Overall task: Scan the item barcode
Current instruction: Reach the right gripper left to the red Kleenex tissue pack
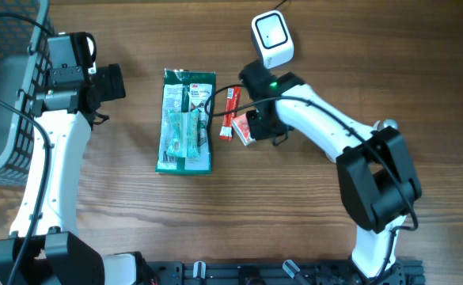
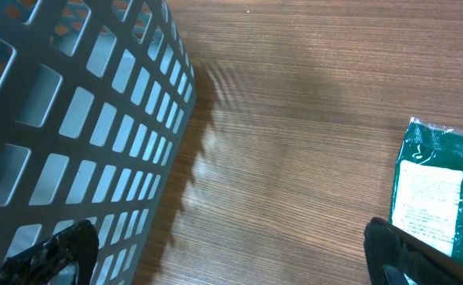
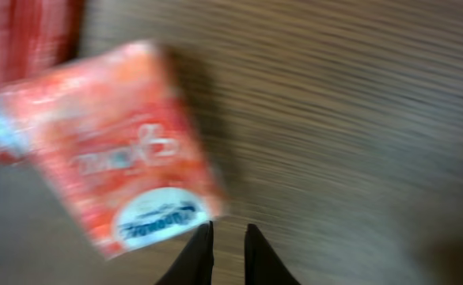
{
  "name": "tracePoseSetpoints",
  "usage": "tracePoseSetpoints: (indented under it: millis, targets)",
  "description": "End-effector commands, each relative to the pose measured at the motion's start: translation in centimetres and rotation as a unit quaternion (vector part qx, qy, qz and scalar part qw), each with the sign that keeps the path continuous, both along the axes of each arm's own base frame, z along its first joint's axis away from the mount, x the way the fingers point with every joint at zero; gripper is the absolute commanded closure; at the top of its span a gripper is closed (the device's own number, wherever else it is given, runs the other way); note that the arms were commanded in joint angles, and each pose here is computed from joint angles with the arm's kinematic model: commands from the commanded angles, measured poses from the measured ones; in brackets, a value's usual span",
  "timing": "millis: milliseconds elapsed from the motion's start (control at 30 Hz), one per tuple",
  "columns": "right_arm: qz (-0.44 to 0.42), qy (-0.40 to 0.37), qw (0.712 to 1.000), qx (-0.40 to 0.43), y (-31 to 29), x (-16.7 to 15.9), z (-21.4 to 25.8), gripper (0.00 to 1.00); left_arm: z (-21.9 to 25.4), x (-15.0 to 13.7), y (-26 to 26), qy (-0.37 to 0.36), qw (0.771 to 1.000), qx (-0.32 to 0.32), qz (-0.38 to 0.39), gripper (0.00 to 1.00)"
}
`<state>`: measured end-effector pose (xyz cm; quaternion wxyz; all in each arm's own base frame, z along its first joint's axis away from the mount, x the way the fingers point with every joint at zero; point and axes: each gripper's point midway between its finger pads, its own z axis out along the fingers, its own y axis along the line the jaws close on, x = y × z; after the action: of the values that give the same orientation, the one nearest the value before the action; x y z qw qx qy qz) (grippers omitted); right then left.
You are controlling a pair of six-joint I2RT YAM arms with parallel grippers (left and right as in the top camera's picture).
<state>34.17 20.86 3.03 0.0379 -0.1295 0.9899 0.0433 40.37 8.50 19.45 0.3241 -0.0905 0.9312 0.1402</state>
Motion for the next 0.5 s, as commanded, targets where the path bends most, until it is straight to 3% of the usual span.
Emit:
tracePoseSetpoints:
  millis: [0, 200, 467]
  targets:
    - [0.095, 0.038, 0.977, 0.189, 5.7, -1.2, 2.6, 0.79, 0.2, 0.1, 0.0, -0.002, 1.000, 0.003, -0.002, 0.00]
    - [0.101, 0.001, 0.972, 0.211, 8.8, -0.4, 2.8, 0.76, 0.2, 0.1, 0.1, -0.002, 1.000, 0.003, -0.002, 0.00]
    - [0.011, -0.126, 0.982, 0.140, 7.9, 5.4, 2.5, 0.72, 0.2, 0.1, 0.1, -0.002, 1.000, 0.003, -0.002, 0.00]
